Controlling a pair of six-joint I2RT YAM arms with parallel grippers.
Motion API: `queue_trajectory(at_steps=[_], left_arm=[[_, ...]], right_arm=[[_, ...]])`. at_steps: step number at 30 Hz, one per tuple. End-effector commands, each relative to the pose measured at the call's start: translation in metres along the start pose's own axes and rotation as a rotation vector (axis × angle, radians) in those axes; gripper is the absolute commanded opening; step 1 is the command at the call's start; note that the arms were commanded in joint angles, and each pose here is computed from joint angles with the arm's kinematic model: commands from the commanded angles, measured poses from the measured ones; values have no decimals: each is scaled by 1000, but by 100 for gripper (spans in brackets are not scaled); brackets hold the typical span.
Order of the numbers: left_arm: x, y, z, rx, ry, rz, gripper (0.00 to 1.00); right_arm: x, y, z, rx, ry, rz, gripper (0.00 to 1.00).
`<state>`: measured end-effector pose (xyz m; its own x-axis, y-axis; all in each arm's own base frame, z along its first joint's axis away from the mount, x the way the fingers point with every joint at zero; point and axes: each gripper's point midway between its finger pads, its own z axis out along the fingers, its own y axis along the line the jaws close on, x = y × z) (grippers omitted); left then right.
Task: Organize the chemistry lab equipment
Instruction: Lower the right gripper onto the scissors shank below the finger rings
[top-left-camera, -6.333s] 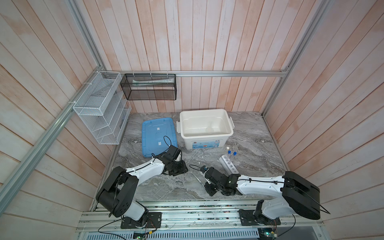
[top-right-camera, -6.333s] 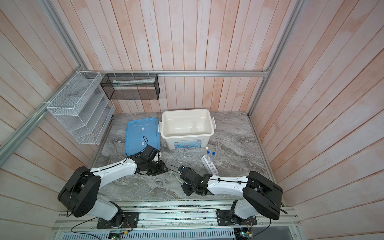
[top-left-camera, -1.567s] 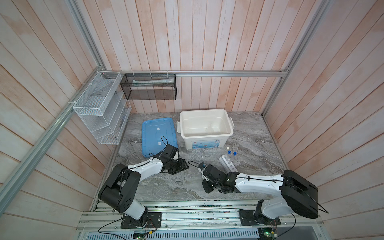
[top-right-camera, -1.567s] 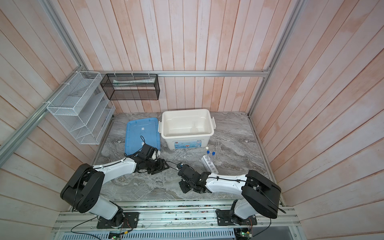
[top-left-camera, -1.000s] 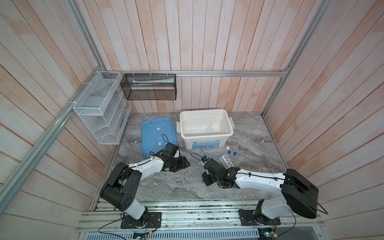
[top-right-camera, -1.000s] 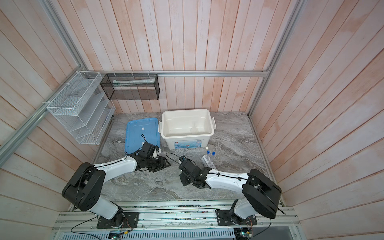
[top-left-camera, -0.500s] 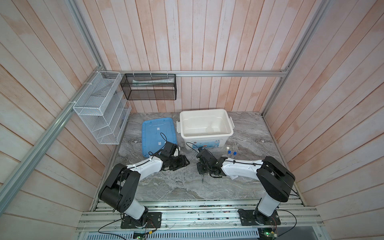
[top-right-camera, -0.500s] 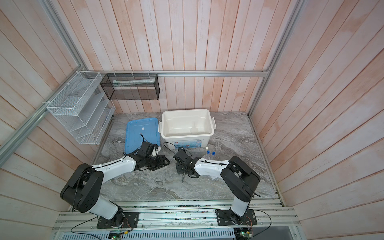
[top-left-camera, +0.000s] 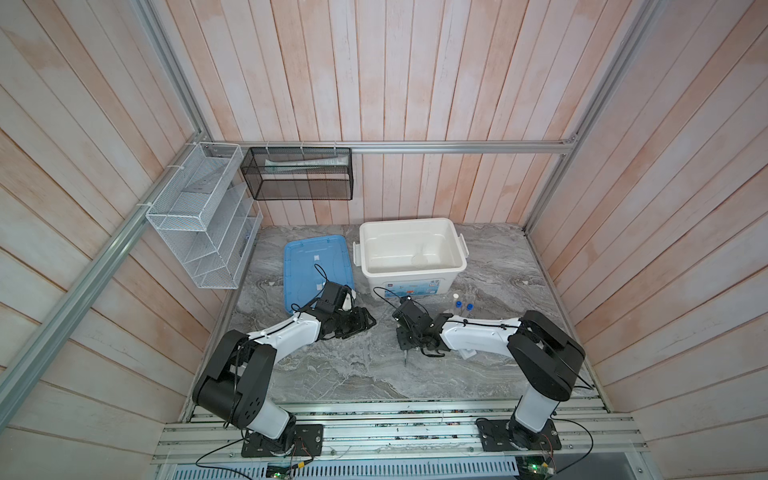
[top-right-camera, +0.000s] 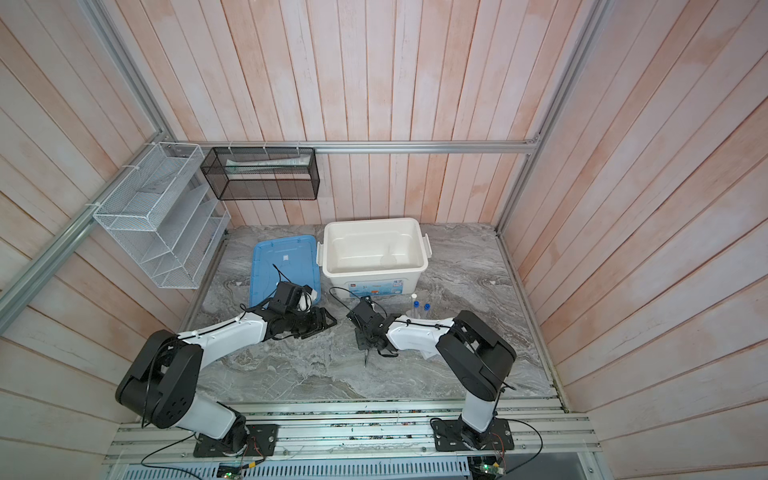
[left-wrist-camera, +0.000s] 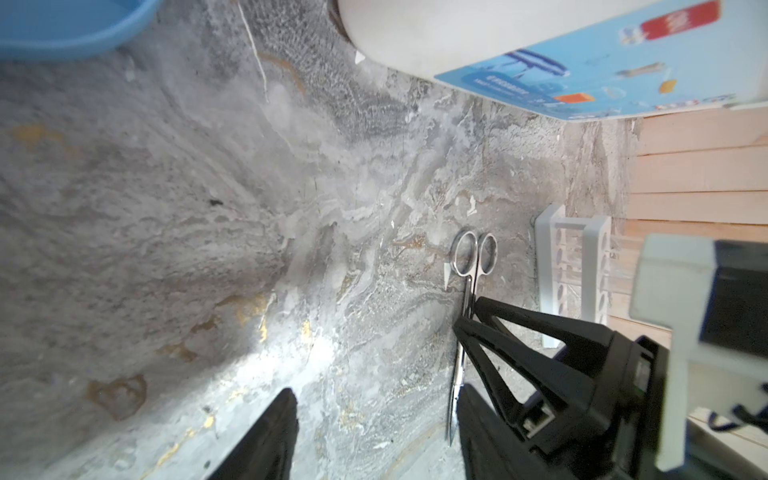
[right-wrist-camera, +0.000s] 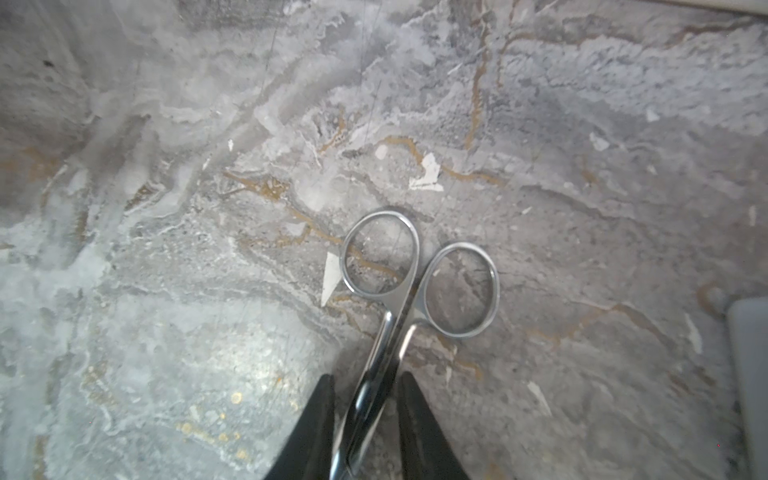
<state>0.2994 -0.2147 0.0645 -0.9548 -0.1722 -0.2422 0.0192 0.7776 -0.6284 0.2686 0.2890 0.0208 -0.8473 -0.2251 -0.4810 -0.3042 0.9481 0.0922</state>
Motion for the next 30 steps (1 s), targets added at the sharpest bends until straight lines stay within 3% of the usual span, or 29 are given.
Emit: queue_trajectory(at_steps=[1, 7, 17, 22, 30], left_arm=[[0, 0, 0, 14, 0, 18, 63], [-2, 0, 0, 14, -1, 18, 63], [0, -3, 8, 50, 20, 0, 63], [0, -4, 8, 51, 19, 2, 63], [0, -3, 6, 44, 11, 4, 63]], right_arm=[[11, -7, 10, 24, 45, 11, 23], [19, -3, 2, -30, 58, 0, 10], [22, 8, -28, -167, 16, -16, 5], [23, 4, -28, -154, 15, -27, 6], [33, 1, -23, -138, 63, -80, 19]])
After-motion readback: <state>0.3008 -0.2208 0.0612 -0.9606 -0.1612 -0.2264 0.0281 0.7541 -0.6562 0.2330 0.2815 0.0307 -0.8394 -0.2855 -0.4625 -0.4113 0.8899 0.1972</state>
